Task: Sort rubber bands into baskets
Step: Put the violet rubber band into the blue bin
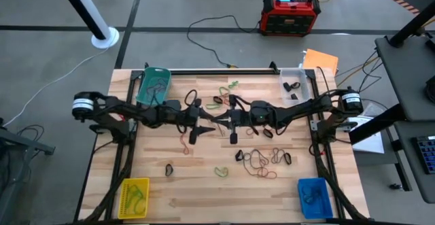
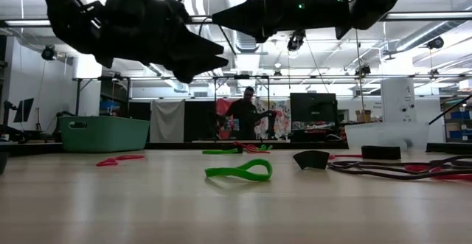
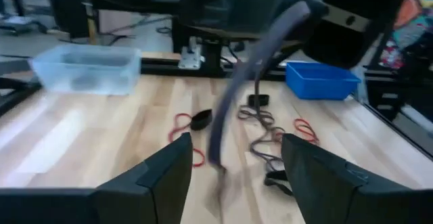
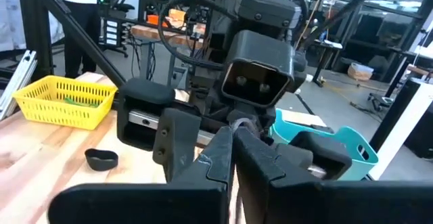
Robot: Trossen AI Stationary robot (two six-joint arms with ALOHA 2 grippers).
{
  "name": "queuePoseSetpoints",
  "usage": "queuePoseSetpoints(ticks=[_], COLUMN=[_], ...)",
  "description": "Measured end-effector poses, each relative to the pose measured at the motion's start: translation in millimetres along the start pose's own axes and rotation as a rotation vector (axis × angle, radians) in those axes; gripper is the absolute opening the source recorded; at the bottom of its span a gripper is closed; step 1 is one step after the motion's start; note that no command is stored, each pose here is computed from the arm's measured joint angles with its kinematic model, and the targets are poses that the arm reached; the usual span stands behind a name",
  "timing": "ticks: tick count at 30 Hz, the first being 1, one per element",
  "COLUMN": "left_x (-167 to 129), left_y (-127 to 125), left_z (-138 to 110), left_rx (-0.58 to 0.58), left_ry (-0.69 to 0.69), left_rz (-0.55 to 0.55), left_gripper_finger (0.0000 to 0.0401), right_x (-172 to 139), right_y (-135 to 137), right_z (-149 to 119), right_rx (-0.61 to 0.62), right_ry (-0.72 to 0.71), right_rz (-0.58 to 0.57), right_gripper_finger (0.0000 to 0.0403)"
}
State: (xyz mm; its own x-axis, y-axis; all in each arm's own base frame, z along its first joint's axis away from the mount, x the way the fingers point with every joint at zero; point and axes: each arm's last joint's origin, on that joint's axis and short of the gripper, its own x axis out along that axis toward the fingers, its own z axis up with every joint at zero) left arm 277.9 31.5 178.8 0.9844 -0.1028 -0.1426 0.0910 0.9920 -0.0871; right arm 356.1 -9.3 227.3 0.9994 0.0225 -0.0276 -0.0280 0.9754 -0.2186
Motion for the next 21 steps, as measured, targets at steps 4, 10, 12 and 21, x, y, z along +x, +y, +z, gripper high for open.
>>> queuePoseSetpoints(ticks=[4, 10, 12, 21], left_x=[5, 3, 3, 1], left_y=[-1, -1, -1, -3], left_z=[-1, -2, -3, 3], left_rx=[0.012, 0.038, 0.037, 0.041], left_ry=[0.009, 0.014, 0.015, -0.021], left_rz=[-0.039, -0.041, -0.043, -0.054], left_gripper_finger=[0.0155, 0.0014, 0.0011, 0.0000], right_x=[0, 0, 0, -2], right_y=[0, 0, -1, -7], right_z=[-2, -4, -6, -14], right_rx=[-0.020, -0.029, -0.031, 0.057], right_ry=[0.019, 0.052, 0.066, 0.159], right_rz=[0.004, -0.025, -0.048, -0.188], right_gripper_finger=[0.0009, 0.0009, 0.0009, 0.0014])
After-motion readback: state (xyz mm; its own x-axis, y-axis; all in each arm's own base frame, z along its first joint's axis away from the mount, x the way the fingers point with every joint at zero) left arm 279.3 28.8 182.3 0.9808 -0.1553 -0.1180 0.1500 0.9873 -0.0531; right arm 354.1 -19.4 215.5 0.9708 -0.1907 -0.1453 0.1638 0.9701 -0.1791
